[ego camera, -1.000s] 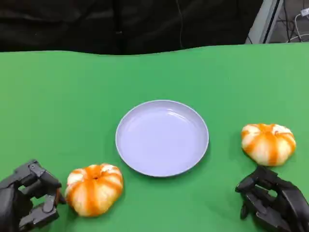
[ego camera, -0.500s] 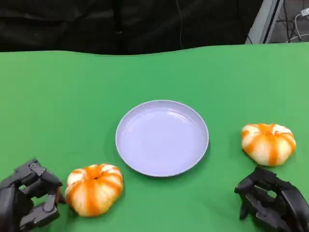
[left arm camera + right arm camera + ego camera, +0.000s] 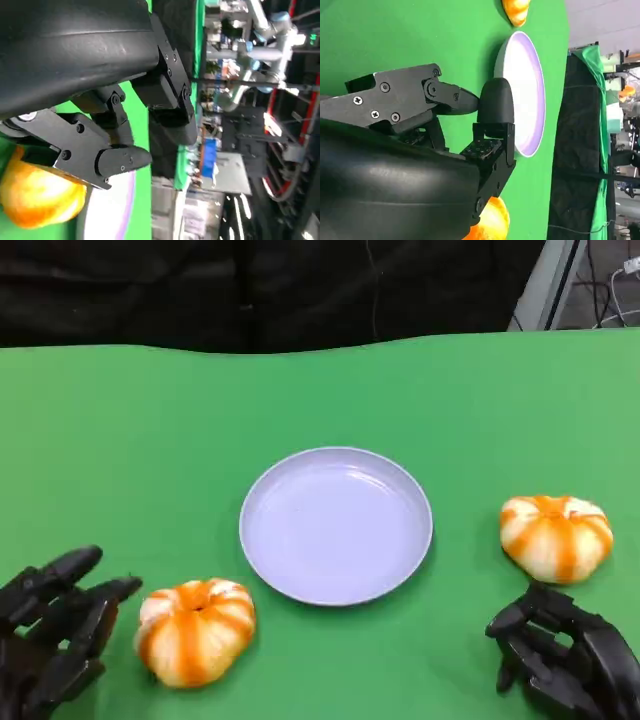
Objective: Grasp the bread from the table and place it into the plate.
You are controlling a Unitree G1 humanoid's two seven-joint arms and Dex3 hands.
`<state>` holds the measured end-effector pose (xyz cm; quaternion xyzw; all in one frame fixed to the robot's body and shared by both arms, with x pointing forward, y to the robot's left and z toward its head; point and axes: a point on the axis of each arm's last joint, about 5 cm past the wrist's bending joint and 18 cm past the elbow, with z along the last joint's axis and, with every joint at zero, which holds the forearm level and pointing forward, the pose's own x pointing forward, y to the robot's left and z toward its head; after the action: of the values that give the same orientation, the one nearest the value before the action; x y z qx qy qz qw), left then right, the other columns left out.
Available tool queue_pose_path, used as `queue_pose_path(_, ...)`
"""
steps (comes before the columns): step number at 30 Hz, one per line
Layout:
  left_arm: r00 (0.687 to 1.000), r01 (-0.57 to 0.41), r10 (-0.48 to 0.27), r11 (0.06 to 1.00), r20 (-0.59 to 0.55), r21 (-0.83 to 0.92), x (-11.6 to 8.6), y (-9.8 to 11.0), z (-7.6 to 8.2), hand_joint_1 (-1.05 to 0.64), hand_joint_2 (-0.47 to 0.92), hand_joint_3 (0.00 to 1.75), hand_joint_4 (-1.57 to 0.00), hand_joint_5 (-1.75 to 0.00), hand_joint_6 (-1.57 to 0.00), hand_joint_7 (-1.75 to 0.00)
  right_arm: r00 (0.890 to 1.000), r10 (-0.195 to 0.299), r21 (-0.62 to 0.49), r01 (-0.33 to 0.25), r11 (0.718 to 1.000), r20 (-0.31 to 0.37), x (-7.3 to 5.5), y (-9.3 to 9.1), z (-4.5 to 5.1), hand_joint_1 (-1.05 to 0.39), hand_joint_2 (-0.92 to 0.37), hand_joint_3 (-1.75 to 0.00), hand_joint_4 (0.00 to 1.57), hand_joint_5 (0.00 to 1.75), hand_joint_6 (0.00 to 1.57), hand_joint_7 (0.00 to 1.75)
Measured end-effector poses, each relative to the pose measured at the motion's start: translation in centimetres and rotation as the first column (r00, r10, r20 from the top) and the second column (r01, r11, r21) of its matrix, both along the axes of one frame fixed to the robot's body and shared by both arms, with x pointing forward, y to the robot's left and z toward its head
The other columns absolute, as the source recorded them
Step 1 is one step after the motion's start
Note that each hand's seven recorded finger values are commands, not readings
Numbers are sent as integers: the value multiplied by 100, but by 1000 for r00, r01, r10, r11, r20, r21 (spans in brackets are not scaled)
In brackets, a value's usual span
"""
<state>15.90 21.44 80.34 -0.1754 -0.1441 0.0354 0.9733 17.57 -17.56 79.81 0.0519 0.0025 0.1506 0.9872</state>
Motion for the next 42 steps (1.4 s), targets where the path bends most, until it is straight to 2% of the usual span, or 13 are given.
queue_pose_path(3, 1000, 23, -23, 1000, 12, 5, -2, 7, 1, -45, 92, 12, -73, 0, -64, 0, 1000, -3, -1, 3, 1000, 0, 1, 2, 1, -25, -92, -52, 62, 175, 66, 127)
queue_pose_path(4, 1000, 27, -27, 1000, 14, 8, -3, 10, 1, -55, 92, 17, -64, 0, -56, 0, 1000, -4, -2, 4, 1000, -1, 2, 3, 1, -26, -92, -52, 62, 175, 66, 127)
queue_pose_path(6, 999, 36, -37, 998, 26, 52, -6, 19, 17, -66, 92, 20, -57, 0, -50, 0, 1000, -7, -4, 7, 1000, -1, 3, 5, 1, -26, -92, -51, 62, 175, 66, 127)
queue_pose_path(8, 997, 55, -62, 988, 39, 147, 5, 37, 60, -81, 92, 23, -49, 0, -46, 0, 1000, -9, -6, 9, 1000, -1, 5, 8, 2, -26, -92, -51, 62, 175, 66, 128)
queue_pose_path(12, 997, 71, -79, 926, 6, 370, 29, 70, 153, -97, 92, 26, -42, 0, -41, 0, 1000, -10, -12, 10, 1000, -1, 12, 19, 4, -26, -92, -51, 62, 175, 66, 128)
queue_pose_path(17, 997, 80, -67, 827, -44, 557, 15, 83, 223, -99, 92, 31, -41, -1, -43, -1, 1000, -14, -15, 14, 1000, -1, 14, 25, 5, -26, -92, -50, 62, 175, 66, 128)
queue_pose_path(20, 995, 94, -76, 707, -57, 701, 35, 84, 329, -97, 92, 33, -42, -1, -44, -1, 1000, -18, -25, 18, 1000, 1, 17, 36, 8, -27, -92, -50, 62, 175, 66, 127)
queue_pose_path(25, 996, 92, -51, 641, -77, 762, 38, 26, 356, -100, 92, 40, -43, -1, -46, -1, 1000, -20, -28, 20, 999, 1, 16, 47, 7, -27, -92, -50, 62, 175, 66, 127)
queue_pose_path(28, 990, 138, -64, 451, -123, 882, 126, -49, 441, -101, 92, 42, -43, -1, -46, -1, 1000, -21, -29, 21, 999, 9, 21, 49, 13, -26, -92, -50, 62, 175, 66, 127)
queue_pose_path(30, 991, 135, -58, 401, -122, 906, 154, -86, 475, -101, 92, 42, -44, -1, -46, -1, 1000, -21, -30, 21, 999, 10, 19, 49, 11, -26, -92, -50, 62, 175, 66, 127)
queue_pose_path(33, 992, 124, -48, 384, -115, 915, 169, -116, 496, -103, 92, 41, -41, 0, -43, 0, 1000, -22, -30, 22, 999, 7, 14, 48, 5, -28, -92, -49, 62, 175, 66, 127)
queue_pose_path(38, 966, 257, -71, 194, -248, 947, 274, -251, 592, -105, 92, 40, -37, 0, -38, 0, 1000, -23, -32, 23, 999, 9, 13, 46, 5, -28, -92, -48, 62, 175, 66, 127)
queue_pose_path(42, 957, 289, -67, 157, -281, 944, 326, -321, 652, -105, 92, 40, -37, 0, -38, 0, 1000, -25, -33, 25, 999, 9, 12, 46, 4, -28, -92, -48, 62, 175, 66, 128)
